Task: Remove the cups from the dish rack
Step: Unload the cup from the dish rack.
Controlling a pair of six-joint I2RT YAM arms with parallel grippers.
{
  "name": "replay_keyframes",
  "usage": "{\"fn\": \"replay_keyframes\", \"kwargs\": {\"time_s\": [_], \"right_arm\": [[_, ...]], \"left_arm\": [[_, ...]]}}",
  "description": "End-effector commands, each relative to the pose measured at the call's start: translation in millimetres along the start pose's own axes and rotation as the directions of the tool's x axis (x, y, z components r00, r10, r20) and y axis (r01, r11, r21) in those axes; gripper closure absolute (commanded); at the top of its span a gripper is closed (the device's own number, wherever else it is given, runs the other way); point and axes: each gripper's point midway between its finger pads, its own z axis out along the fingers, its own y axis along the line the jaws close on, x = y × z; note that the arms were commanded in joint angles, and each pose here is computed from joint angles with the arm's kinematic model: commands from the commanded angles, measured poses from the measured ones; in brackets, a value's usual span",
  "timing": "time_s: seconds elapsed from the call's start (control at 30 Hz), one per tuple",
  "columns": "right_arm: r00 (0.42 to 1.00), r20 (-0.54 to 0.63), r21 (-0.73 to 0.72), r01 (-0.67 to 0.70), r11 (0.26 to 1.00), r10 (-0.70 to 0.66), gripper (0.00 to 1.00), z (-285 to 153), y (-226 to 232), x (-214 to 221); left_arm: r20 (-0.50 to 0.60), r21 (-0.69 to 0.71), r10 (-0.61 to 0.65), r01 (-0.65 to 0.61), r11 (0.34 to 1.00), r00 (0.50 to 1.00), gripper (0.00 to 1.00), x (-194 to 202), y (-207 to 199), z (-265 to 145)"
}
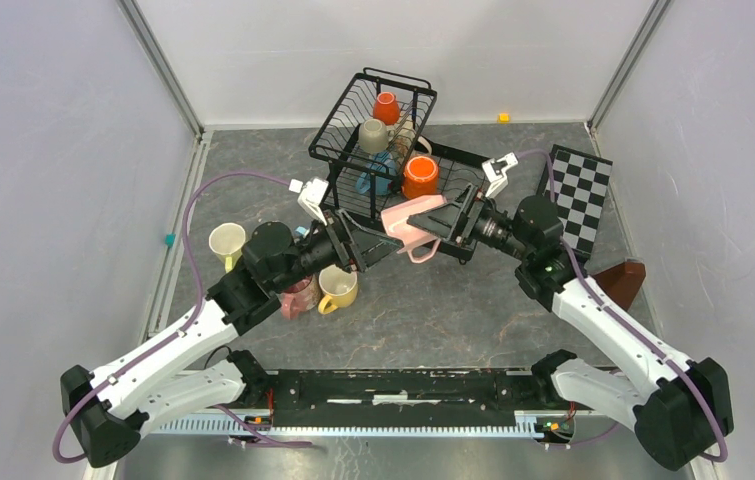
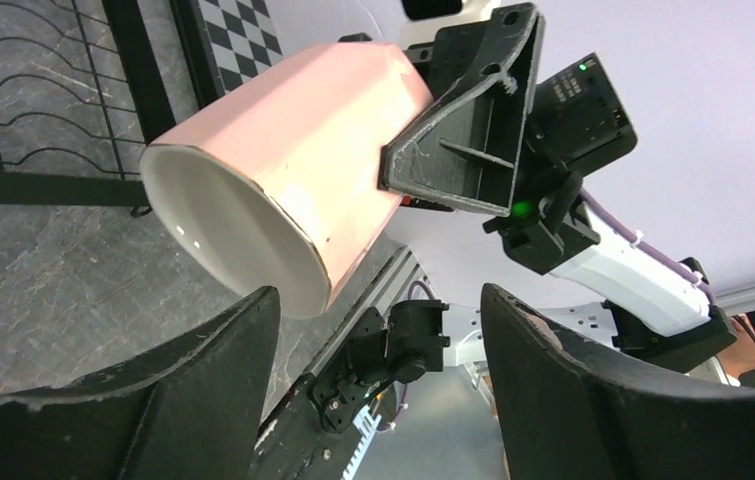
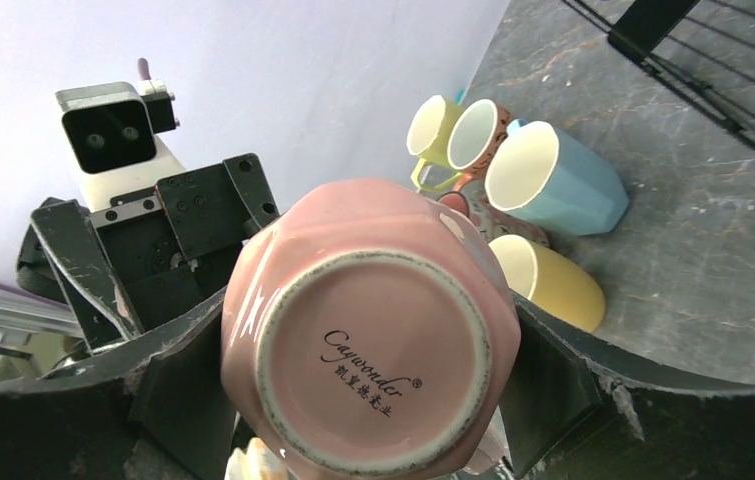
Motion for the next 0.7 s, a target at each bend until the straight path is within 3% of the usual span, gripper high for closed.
{"fn": "replay_keyframes", "kwargs": {"time_s": [0.0,0.43,0.67], "right_arm": [[0.997,0.075,-0.204,0.001,0.979,0.014,0.96,-2,55,-18],[0.983,0.077,-0.242,-0.143,0.960,0.166,0.97,-6,57,-8],[0.962,0.111,-0.242,-0.217,0.946,0.249,0.98,-10,50,-10]], "left_arm": [[0.045,0.078,0.050,-0.053,0.996,0.998,0.23,-11,-17,2],[0.062,0.164,0.138,-0.147,0.975,0.988,0.49,-14,-28,15],[0.039,0.174,0.148,-0.153,0.973,0.988,0.52,-6,-23,22]]}}
